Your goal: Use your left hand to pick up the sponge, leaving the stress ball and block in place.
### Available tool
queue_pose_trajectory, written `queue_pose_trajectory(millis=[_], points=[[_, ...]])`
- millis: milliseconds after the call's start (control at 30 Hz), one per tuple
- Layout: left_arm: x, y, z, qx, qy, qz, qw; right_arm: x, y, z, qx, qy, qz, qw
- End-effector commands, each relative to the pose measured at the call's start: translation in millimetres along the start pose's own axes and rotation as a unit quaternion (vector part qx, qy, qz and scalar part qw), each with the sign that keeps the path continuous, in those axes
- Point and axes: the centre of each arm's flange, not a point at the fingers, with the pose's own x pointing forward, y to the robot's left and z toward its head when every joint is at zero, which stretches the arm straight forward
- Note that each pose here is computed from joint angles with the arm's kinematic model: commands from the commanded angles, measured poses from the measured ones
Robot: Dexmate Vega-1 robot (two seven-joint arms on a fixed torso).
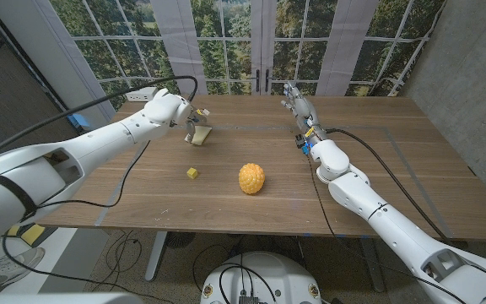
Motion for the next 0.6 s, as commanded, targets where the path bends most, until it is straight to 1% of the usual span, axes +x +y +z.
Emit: queue_pose_trajectory(millis=[33, 67, 100, 133, 167, 200, 233, 267, 300, 333, 367, 400, 433, 500, 567, 600], points=[[10.6, 5.9, 19.3, 0.023, -0.012, 0.004, 1.0, -5.2, -3.6, 2.8, -0.01, -0.003, -0.006, 0.9999], [11.1, 5.5, 19.7, 0.018, -0.014, 0.001, 1.0, -6.3, -4.3, 3.1, -0.011, -0.004, -0.007, 0.9999], [10.3, 5.2, 20.8, 0.03, -0.011, 0.006, 0.999, -7.3, -5.0, 3.4, -0.01, -0.004, -0.009, 0.9999], [11.8, 6.4, 21.7, 0.033, -0.008, -0.016, 0.999, -8.4, -5.7, 3.9, -0.011, -0.004, -0.011, 0.9999], [11.0, 5.0, 20.9, 0.027, -0.01, -0.01, 1.0, -9.5, -6.2, 4.3, -0.01, -0.005, -0.012, 0.9999], [10.6, 5.0, 20.8, 0.027, -0.012, -0.017, 0.999, -10.3, -6.7, 4.6, -0.009, -0.006, -0.012, 0.9999], [11.3, 5.2, 21.7, 0.029, -0.006, -0.036, 0.999, -11.0, -7.0, 4.8, -0.007, -0.007, -0.014, 0.9998], [9.8, 3.4, 22.7, 0.043, 0.003, -0.016, 0.999, -11.7, -7.3, 5.0, -0.008, -0.007, -0.015, 0.9998], [9.7, 2.1, 21.9, 0.043, 0.004, -0.011, 0.999, -12.2, -7.7, 5.1, -0.007, -0.008, -0.017, 0.9998], [11.2, 1.9, 20.6, 0.031, 0.002, -0.027, 0.999, -12.5, -8.0, 5.1, -0.007, -0.008, -0.017, 0.9998], [10.4, -0.4, 20.1, 0.032, 0.005, -0.013, 0.999, -12.8, -8.3, 5.2, -0.007, -0.008, -0.018, 0.9998], [10.8, -1.8, 21.9, 0.05, 0.019, -0.014, 0.998, -13.0, -8.5, 5.1, -0.007, -0.009, -0.017, 0.9998], [11.2, -3.2, 23.0, 0.058, 0.027, -0.013, 0.998, -13.1, -8.7, 5.0, -0.007, -0.009, -0.017, 0.9998], [12.6, -5.0, 21.6, 0.048, 0.026, -0.028, 0.998, -13.1, -8.6, 5.0, -0.005, -0.009, -0.018, 0.9998], [12.0, -7.1, 22.2, 0.061, 0.044, -0.021, 0.997, -12.3, -8.2, 5.2, -0.008, -0.009, -0.014, 0.9998], [13.4, -8.0, 21.6, 0.067, 0.051, -0.028, 0.996, -11.7, -8.0, 5.3, -0.008, -0.008, -0.014, 0.9998]])
